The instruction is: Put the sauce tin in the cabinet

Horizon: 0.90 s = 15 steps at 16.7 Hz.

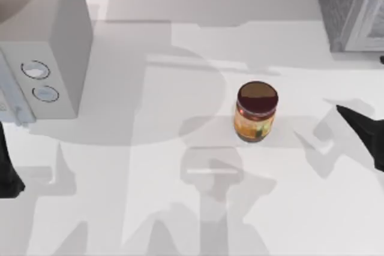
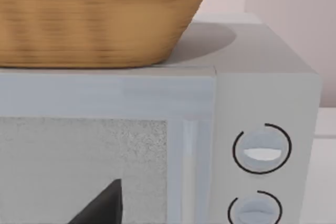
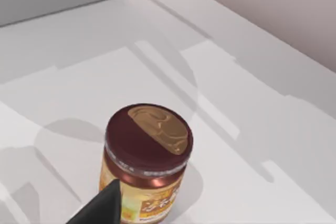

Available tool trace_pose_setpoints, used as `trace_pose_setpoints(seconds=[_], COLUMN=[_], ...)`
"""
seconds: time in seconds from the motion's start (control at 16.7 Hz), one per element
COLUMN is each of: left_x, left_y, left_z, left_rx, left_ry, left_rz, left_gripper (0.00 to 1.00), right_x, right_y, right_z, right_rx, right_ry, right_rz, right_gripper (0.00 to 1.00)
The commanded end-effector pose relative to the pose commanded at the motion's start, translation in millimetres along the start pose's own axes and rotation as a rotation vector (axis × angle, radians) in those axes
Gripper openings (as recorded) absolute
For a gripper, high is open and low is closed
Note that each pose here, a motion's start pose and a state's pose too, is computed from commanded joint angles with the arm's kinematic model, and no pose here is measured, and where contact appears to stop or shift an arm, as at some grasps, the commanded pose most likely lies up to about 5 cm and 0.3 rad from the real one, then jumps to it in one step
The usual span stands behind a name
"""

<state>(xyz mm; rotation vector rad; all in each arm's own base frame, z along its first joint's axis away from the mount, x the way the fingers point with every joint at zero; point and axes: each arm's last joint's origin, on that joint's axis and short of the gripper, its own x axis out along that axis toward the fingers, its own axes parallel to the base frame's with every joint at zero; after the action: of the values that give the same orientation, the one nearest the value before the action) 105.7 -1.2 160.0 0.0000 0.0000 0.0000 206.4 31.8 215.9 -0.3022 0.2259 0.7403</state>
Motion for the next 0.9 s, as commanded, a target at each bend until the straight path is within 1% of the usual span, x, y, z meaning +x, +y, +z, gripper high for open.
trace_pose_setpoints(seconds=[0.24, 0.36, 0.54, 0.72, 0.9], left_x=[0.0, 0.0, 0.0, 0.0, 0.0], left_y=[0.0, 0.0, 0.0, 0.0, 0.0], left_z=[0.0, 0.0, 0.0, 0.0, 0.0], left_rx=[0.000, 0.000, 0.000, 0.000, 0.000], left_ry=[0.000, 0.000, 0.000, 0.000, 0.000], left_rz=[0.000, 0.000, 0.000, 0.000, 0.000], left_gripper=[1.00, 1.00, 1.00, 1.00, 1.00], right_x=[50.9, 78.7, 118.8, 152.9, 178.2], right_y=[-31.1, -44.9, -60.7, -70.0, -73.5], right_z=[-6.3, -18.2, -45.6, -79.5, -113.3], right_rx=[-0.041, -0.050, -0.047, -0.032, -0.012], right_ry=[-0.005, -0.024, -0.071, -0.133, -0.198], right_rz=[0.225, 0.335, 0.487, 0.614, 0.710], right_gripper=[1.00, 1.00, 1.00, 1.00, 1.00])
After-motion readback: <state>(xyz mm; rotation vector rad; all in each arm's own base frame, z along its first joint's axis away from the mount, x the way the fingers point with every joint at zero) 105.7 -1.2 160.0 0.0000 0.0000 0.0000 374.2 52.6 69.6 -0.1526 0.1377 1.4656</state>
